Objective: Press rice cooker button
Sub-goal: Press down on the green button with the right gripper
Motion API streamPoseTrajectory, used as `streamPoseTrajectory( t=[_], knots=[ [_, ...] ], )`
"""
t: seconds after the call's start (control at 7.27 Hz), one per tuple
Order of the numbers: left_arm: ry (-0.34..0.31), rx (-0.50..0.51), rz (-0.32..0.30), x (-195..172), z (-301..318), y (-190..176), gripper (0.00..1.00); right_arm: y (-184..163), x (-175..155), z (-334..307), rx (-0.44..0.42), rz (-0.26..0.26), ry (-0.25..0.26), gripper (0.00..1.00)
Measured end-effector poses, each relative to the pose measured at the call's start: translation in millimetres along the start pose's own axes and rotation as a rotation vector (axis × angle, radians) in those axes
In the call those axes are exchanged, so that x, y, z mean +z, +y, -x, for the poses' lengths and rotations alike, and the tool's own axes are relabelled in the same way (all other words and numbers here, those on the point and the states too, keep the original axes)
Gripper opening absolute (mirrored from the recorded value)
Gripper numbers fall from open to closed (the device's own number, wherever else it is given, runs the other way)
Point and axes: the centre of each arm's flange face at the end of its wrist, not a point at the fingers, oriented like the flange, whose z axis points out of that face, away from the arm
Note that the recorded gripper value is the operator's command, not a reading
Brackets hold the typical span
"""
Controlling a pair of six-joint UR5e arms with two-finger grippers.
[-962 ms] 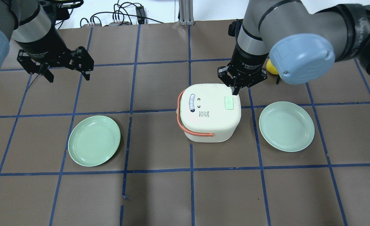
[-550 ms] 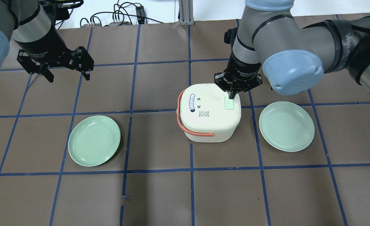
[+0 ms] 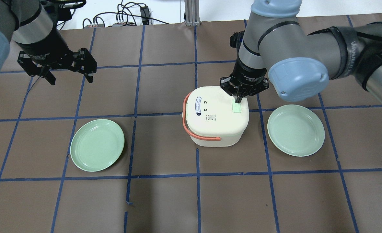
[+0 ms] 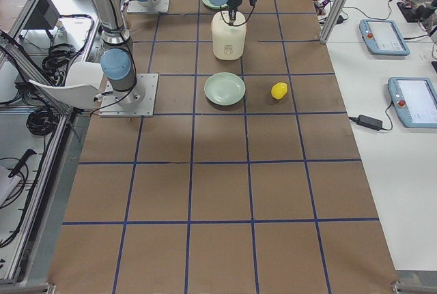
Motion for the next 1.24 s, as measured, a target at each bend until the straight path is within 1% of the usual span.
streamPoseTrajectory(
  t=[0.41,1.24],
  knots=[
    [0.000,0.000,0.000,0,0,0,1.00,-1,7,0,-0.004,-0.027,-0.006,0.08],
    [0.000,0.000,0.000,0,0,0,1.00,4,19,-2,-0.008,-0.006,-0.002,0.08]
  ],
)
